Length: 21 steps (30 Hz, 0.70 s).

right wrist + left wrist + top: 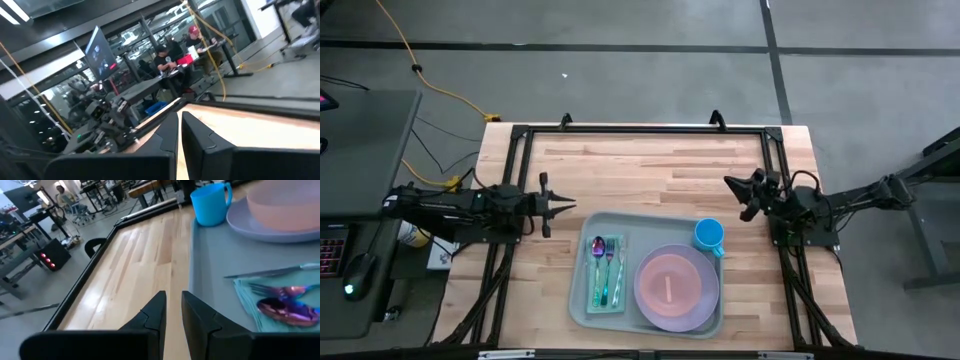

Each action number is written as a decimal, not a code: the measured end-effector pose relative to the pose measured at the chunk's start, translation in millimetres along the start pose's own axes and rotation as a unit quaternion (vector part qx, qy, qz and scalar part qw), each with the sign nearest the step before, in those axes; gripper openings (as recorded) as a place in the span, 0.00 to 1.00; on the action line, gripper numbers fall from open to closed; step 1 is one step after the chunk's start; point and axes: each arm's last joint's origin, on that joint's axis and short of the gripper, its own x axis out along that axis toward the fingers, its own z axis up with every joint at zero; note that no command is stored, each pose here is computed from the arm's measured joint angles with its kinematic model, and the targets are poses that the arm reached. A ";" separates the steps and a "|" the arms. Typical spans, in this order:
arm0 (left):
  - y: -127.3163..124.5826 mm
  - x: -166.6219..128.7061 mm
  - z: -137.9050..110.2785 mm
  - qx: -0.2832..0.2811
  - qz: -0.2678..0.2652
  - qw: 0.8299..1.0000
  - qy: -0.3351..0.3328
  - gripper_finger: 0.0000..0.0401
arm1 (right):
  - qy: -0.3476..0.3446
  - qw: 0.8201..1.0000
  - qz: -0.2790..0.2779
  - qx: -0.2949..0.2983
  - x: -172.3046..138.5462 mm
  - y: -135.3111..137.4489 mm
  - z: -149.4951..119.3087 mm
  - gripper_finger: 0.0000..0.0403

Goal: Set up tray
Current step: Return to Home Position

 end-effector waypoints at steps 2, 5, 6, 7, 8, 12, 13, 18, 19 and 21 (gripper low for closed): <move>-0.3 0.0 -0.9 0.009 -0.002 1.000 0.004 0.22 | -0.008 1.000 -0.003 -0.009 0.0 -1.0 2.1 0.00; -0.1 0.0 -1.0 0.013 0.002 1.000 0.006 0.22 | -0.019 1.000 -0.004 -0.016 -0.6 -2.9 5.4 0.00; -0.1 0.0 -0.9 0.015 0.002 1.000 0.006 0.22 | -0.020 1.000 -0.001 -0.016 -1.0 -3.5 6.3 0.00; -0.1 0.0 -0.9 0.019 0.002 1.000 0.006 0.22 | -0.021 1.000 0.001 -0.016 -1.4 -4.1 7.1 0.00; -0.1 0.0 -1.0 0.024 0.002 1.000 0.006 0.22 | -0.022 1.000 0.007 -0.016 -1.9 -4.5 8.2 0.00; -0.1 0.0 -0.9 0.040 0.002 0.999 0.005 0.22 | -0.037 0.999 0.015 -0.022 -4.1 -6.7 13.5 0.00; -0.1 0.0 -0.9 0.042 0.002 0.999 0.005 0.22 | -0.042 0.999 0.018 -0.024 -4.8 -7.2 15.1 0.00; -0.1 0.0 -0.9 0.059 0.002 0.998 0.005 0.22 | -0.055 0.997 0.030 -0.033 -8.7 -11.2 20.6 0.00; -0.1 0.0 -0.8 0.064 0.002 0.998 0.005 0.22 | -0.054 0.997 0.031 -0.034 -9.6 -12.4 20.8 0.00; -0.5 1.3 -1.1 0.065 0.008 0.998 -0.009 0.22 | -0.052 0.997 0.033 -0.036 -11.3 -14.8 21.3 0.00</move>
